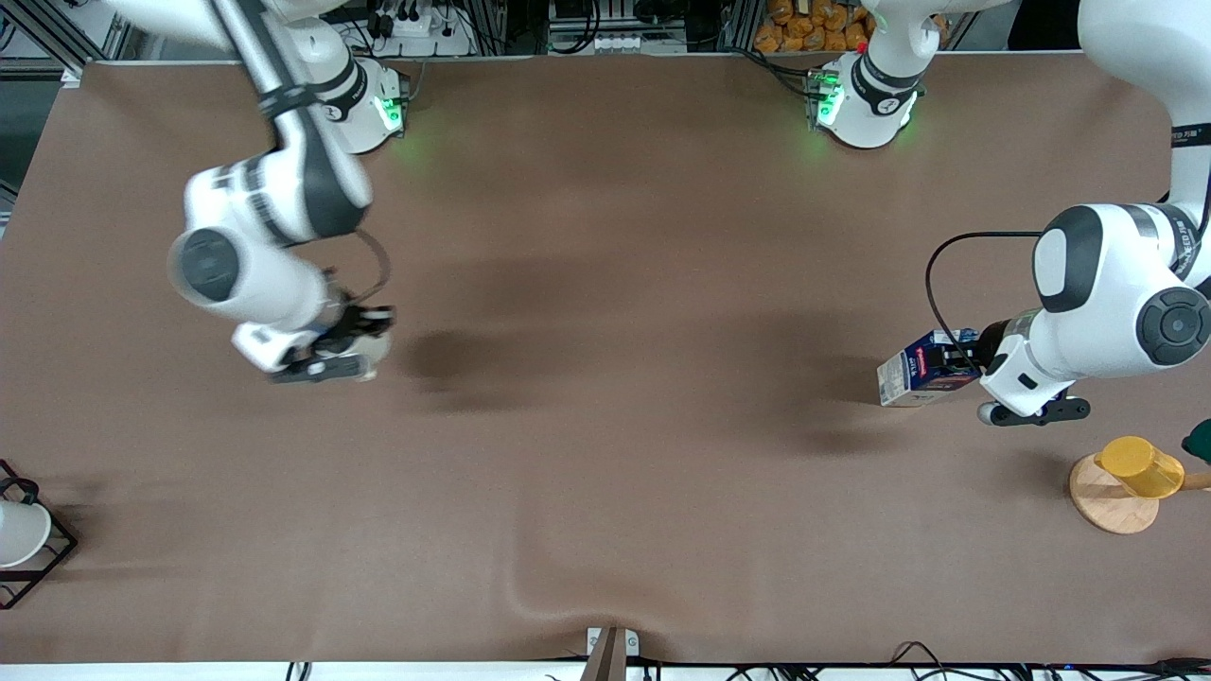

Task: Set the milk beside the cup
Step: 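Carry the white mug with the right gripper toward the table middle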

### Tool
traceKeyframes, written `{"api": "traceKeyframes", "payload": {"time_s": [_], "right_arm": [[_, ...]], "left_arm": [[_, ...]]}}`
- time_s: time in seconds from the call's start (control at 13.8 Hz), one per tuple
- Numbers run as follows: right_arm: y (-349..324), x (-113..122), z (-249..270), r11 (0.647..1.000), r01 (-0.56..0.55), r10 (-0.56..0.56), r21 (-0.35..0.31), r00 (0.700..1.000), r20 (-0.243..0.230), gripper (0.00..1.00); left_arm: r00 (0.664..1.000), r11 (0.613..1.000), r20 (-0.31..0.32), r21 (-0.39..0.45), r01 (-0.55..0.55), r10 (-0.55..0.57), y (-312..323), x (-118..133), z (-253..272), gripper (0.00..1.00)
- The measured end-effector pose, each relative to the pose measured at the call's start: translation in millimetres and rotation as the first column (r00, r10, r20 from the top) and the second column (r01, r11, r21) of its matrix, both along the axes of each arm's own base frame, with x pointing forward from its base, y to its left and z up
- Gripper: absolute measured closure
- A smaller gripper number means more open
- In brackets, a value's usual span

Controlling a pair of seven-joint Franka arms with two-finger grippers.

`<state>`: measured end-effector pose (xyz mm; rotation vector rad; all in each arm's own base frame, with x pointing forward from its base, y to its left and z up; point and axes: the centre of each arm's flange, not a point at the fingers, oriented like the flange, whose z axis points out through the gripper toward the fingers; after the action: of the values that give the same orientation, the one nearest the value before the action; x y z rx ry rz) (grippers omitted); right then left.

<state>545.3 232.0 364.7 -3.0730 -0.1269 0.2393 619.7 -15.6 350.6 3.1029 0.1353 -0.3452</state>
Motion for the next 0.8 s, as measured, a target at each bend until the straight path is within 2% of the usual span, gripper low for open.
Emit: {"api": "traceKeyframes", "payload": {"time_s": [0.07,0.14,0.29,0.51,0.65,0.8], "right_arm": [[49.7,-16.1,9.6,1.000,-0.007,0.007,0.000,1.000,0.017,0.96],[94.3,-32.1,17.4,1.000,-0.021,0.021,0.001,0.999,0.033,0.96],[164.5,-52.9,19.1,0.999,-0.036,0.036,0.003,0.998,0.056,0.96],[254.2,-79.7,-24.0,1.000,-0.014,0.015,-0.027,0.998,0.053,0.96],[284.0,-80.7,-60.8,0.999,0.010,-0.008,-0.032,0.998,0.070,0.96],[273.7,-53.9,-82.5,0.998,0.048,-0.045,-0.032,0.995,0.092,0.96]], "left_arm": [[1.000,1.000,0.000,0.000,0.000,0.000,-0.2,0.0,0.0,0.39],[1.000,1.000,0.001,0.000,0.001,-0.001,-0.5,0.3,0.6,0.46],[1.000,1.000,0.003,0.000,0.001,-0.001,-0.7,0.8,1.5,0.50],[1.000,1.000,0.008,-0.001,0.003,-0.003,-2.0,1.9,3.5,0.49],[1.000,1.000,0.011,-0.001,0.005,-0.005,-3.3,2.5,5.1,0.49],[1.000,1.000,0.005,-0.003,0.011,-0.011,-6.3,3.5,11.6,0.50]]}}
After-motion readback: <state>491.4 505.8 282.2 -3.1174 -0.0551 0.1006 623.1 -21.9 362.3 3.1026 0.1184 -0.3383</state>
